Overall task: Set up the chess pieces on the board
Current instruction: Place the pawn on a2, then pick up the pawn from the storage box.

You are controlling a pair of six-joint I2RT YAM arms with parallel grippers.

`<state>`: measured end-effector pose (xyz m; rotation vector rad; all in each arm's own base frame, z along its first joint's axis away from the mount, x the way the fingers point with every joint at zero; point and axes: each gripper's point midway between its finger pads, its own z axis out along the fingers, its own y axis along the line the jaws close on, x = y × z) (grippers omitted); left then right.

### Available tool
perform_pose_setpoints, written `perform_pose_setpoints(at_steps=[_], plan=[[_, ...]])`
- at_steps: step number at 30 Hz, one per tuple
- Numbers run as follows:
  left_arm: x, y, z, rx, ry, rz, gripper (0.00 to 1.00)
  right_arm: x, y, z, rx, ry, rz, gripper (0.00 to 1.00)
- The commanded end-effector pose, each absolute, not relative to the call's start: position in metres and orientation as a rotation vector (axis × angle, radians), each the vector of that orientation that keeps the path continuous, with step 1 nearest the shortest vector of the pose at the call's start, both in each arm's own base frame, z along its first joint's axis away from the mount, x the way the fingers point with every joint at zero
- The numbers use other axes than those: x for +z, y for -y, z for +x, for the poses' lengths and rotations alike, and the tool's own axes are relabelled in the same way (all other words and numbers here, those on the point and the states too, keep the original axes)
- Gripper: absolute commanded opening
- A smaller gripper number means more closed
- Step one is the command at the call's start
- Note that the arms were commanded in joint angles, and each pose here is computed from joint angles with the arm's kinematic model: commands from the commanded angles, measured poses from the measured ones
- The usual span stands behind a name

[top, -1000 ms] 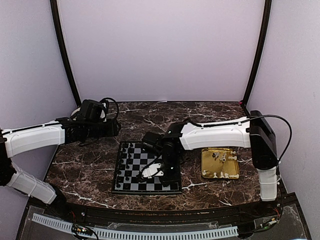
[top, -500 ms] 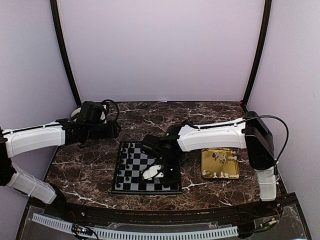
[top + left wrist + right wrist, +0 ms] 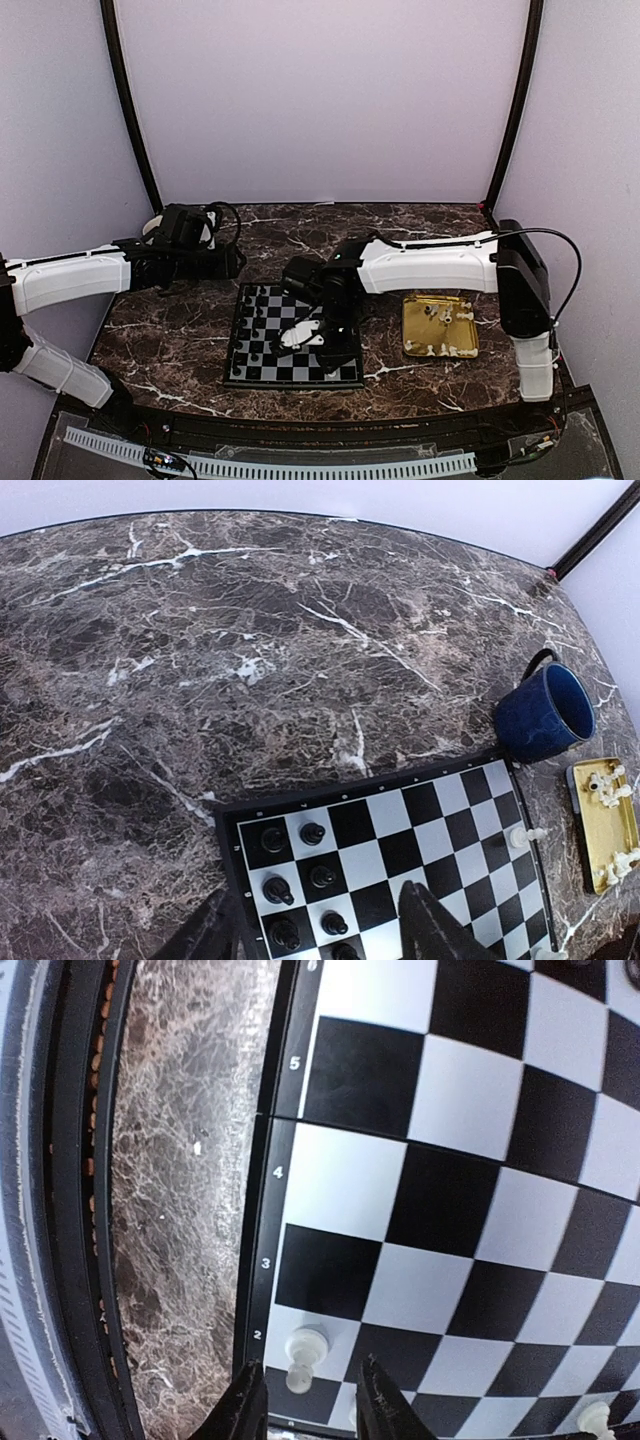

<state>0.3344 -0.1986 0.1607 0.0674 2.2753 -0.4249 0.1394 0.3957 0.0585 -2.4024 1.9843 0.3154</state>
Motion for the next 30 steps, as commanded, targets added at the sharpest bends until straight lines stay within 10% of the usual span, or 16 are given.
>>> perform_pose_setpoints(at_steps=[1,4,5,6,30], plan=[[0.184,0.218,0.337,-0.526,-2.212,0.171,0.58,0.118,-0.397,0.159,0.447,-1.984,-2.240,0.32],[0.191,0.228,0.339,-0.574,-2.179,0.216,0.97,0.145,-0.389,0.179,0.568,-2.002,-2.081,0.43],[0.192,0.232,0.340,-0.579,-2.184,0.243,0.99,0.154,-0.385,0.187,0.593,-2.008,-2.021,0.93],[0.192,0.235,0.342,-0.574,-2.201,0.263,0.99,0.161,-0.378,0.196,0.602,-2.019,-1.969,0.99],[0.250,0.363,0.364,-0.406,-1.978,0.660,0.99,0.167,-0.177,0.313,0.027,-2.172,-1.149,0.97]])
